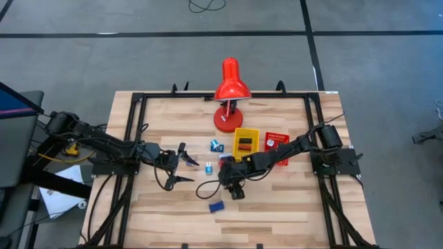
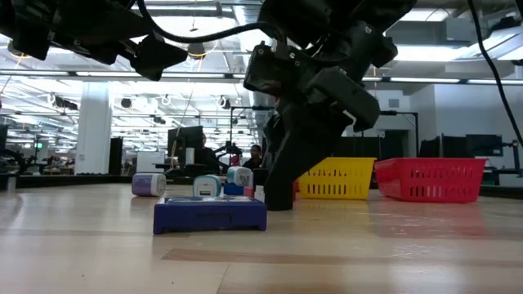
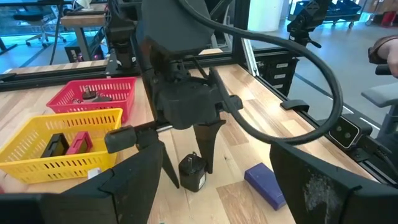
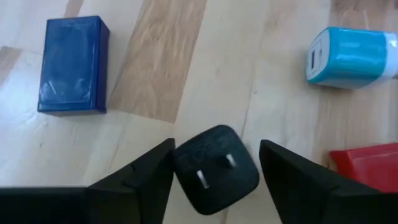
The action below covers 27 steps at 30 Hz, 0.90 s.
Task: Pick & Place Office items
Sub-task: Put the black charger adapter into the red bin
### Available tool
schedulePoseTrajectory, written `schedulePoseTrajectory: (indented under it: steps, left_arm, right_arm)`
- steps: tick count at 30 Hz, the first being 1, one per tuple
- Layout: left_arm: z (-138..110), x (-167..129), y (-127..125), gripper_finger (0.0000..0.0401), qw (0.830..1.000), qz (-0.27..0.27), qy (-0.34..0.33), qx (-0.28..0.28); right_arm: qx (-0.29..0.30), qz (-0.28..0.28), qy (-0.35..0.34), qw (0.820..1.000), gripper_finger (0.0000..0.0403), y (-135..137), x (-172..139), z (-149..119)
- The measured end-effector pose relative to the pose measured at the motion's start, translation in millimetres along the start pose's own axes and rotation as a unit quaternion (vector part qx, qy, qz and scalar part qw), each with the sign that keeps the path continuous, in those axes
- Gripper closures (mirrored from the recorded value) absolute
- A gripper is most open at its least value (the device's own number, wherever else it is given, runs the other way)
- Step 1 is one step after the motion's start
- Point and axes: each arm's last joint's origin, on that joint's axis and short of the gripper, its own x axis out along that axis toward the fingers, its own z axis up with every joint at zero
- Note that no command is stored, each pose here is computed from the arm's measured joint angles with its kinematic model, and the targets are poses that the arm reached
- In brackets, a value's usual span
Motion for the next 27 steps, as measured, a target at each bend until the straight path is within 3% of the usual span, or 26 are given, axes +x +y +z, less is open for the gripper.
schedulePoseTrajectory:
  steps: [9,16,23,27]
  left_arm:
    - [0,0,0,0.0109,1.0,0.002,0.0,0.0]
    - [0,0,0,0.0109,1.0,0.002,0.0,0.0]
    - [-3,0,0,0.0109,1.0,0.002,0.019,0.0]
    - [-3,0,0,0.0109,1.0,0.002,0.019,0.0]
  right_arm:
    - [-0.008,0.0,0.005,1.0,0.0241,0,0,-1]
    - [0.011,0.018,0.01,1.0,0.0238,4,-10,0]
    - [0.082,0.005,0.093,0.992,0.0238,17,-72,-8]
    - [0.117,-0.039,0.077,0.989,0.0242,12,-112,-24]
